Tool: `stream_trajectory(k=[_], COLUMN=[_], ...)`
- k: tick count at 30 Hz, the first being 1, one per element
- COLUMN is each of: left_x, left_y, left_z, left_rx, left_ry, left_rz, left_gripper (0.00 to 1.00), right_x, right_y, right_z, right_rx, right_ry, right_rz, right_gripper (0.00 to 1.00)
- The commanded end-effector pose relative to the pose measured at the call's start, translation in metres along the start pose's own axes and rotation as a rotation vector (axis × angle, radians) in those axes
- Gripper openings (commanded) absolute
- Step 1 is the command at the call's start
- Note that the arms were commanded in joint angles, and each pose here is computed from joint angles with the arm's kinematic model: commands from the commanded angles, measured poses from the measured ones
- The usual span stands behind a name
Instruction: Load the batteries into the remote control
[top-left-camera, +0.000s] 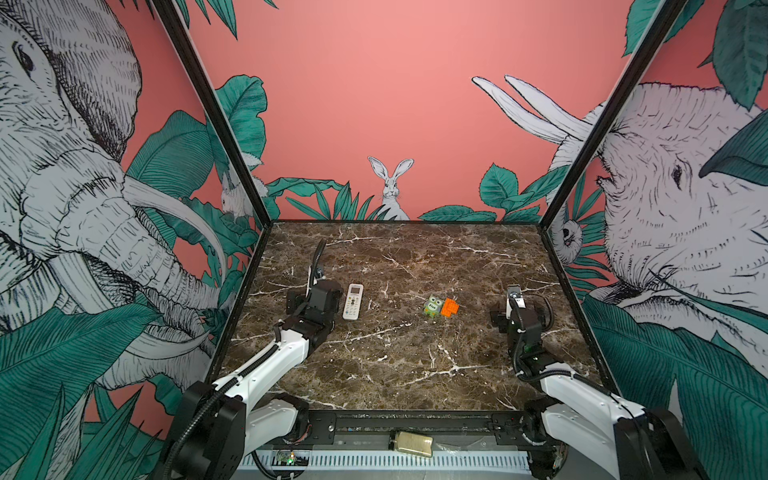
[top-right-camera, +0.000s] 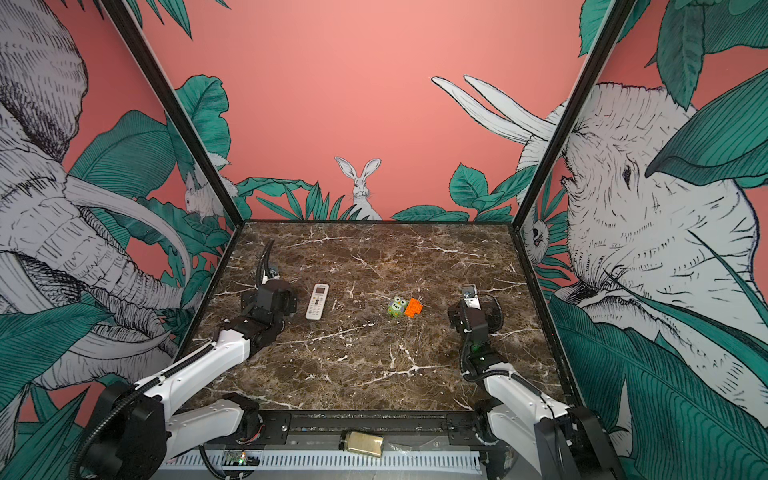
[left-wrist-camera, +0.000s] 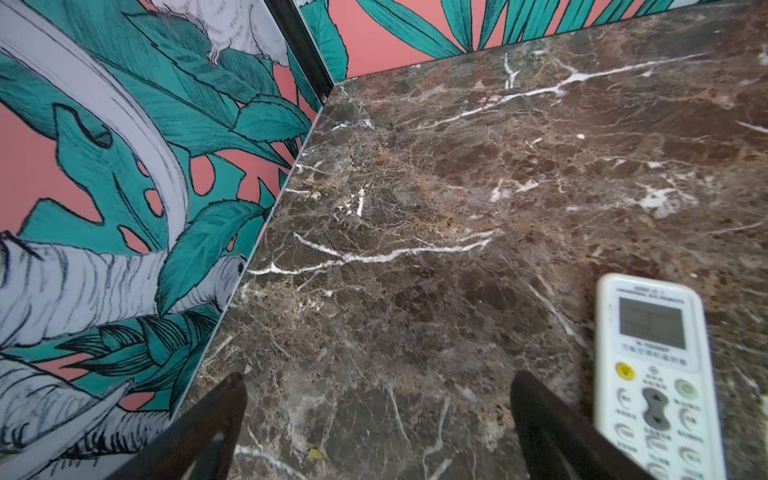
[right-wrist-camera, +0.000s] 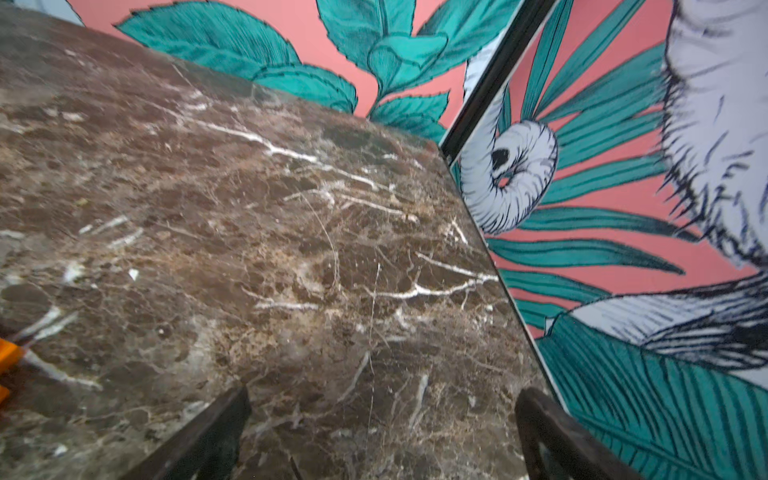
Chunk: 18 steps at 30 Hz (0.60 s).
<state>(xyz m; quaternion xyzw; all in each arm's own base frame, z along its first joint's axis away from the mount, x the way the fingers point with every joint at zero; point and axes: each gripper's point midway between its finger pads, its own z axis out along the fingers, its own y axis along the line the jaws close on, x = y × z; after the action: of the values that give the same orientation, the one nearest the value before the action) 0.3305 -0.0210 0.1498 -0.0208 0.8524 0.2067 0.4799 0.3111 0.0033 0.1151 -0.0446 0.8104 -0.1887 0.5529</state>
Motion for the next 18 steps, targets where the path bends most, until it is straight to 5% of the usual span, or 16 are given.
stream_trajectory(k=[1, 12, 18], left_x=[-0.016, -0.012, -0.011], left_y=[0.007, -0.009, -0.006], left_z=[0.004, 0.044, 0.059], left_rx=[-0.062, -0.05, -0.048], left_ry=[-0.068, -0.196, -0.239], left_rz=[0.021, 0.064, 0.058], left_gripper=[0.99, 1.0, 1.0], right_x=[-0.034, -0.037, -0.025], right_y=[0.001, 0.014, 0.012], right_z=[0.003, 0.023, 0.043], right_rx=[-0.01, -0.025, -0.067], right_ry=[-0.175, -0.233, -0.216], right_rz=[0.04, -0.007, 0.1], right_gripper=[0.99, 0.99, 0.99])
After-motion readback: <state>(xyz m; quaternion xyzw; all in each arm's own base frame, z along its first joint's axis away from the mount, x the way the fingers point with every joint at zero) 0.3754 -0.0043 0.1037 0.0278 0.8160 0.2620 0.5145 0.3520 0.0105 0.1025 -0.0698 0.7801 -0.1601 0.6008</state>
